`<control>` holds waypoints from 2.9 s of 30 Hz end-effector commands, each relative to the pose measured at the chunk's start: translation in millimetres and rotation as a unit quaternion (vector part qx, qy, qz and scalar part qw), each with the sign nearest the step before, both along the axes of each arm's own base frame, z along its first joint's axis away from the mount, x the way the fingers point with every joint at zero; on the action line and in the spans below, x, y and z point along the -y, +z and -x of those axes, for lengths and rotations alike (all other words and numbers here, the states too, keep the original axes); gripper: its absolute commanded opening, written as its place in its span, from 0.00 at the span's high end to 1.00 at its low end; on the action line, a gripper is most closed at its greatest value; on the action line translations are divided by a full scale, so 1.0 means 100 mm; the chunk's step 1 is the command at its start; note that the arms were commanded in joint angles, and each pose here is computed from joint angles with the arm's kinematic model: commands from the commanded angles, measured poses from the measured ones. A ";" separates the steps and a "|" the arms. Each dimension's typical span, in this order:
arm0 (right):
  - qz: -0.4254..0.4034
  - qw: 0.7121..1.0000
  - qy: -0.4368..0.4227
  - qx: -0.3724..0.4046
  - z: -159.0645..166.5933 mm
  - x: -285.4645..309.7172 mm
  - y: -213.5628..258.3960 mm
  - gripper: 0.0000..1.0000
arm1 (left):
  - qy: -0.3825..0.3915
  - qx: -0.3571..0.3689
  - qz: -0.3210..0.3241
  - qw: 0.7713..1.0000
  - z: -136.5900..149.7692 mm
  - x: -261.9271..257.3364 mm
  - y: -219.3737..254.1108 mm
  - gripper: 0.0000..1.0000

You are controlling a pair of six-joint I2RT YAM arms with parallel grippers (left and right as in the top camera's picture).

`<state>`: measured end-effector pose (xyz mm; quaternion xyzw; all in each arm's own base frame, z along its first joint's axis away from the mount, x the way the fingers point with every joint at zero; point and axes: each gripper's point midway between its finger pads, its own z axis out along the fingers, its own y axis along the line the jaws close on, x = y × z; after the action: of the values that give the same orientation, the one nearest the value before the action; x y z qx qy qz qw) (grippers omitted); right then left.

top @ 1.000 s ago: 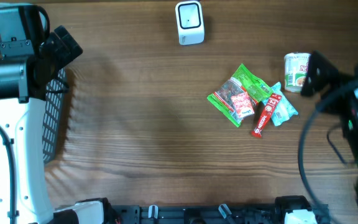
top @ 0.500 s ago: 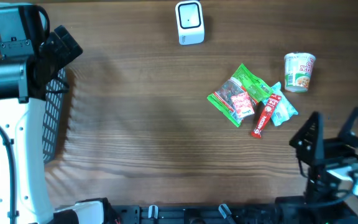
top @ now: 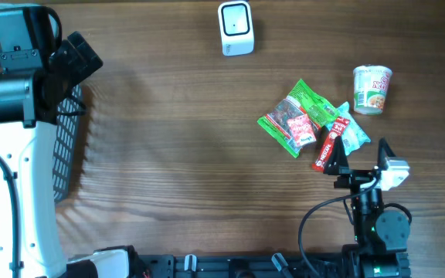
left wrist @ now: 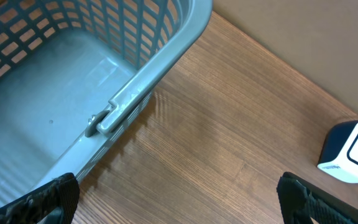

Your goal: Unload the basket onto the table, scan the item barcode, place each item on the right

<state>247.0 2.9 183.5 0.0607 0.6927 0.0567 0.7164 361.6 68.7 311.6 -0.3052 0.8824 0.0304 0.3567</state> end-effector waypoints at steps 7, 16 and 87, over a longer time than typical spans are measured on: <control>0.082 0.996 0.045 -0.010 0.01 -0.16 -0.07 0.00 | 0.002 0.005 -0.007 1.000 0.00 -0.03 0.05 0.00; 0.082 0.996 0.045 -0.010 0.01 -0.16 -0.07 0.00 | 0.002 0.005 -0.007 1.000 0.00 -0.03 0.05 0.00; 0.082 0.996 0.045 -0.011 0.01 -0.16 -0.07 0.00 | -0.247 0.352 -0.155 0.889 1.16 0.68 -1.53 0.00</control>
<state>246.7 15.7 174.0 -0.0163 0.7087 0.0303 0.7046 246.4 3.4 159.2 -0.0218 0.7303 -0.0309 0.6820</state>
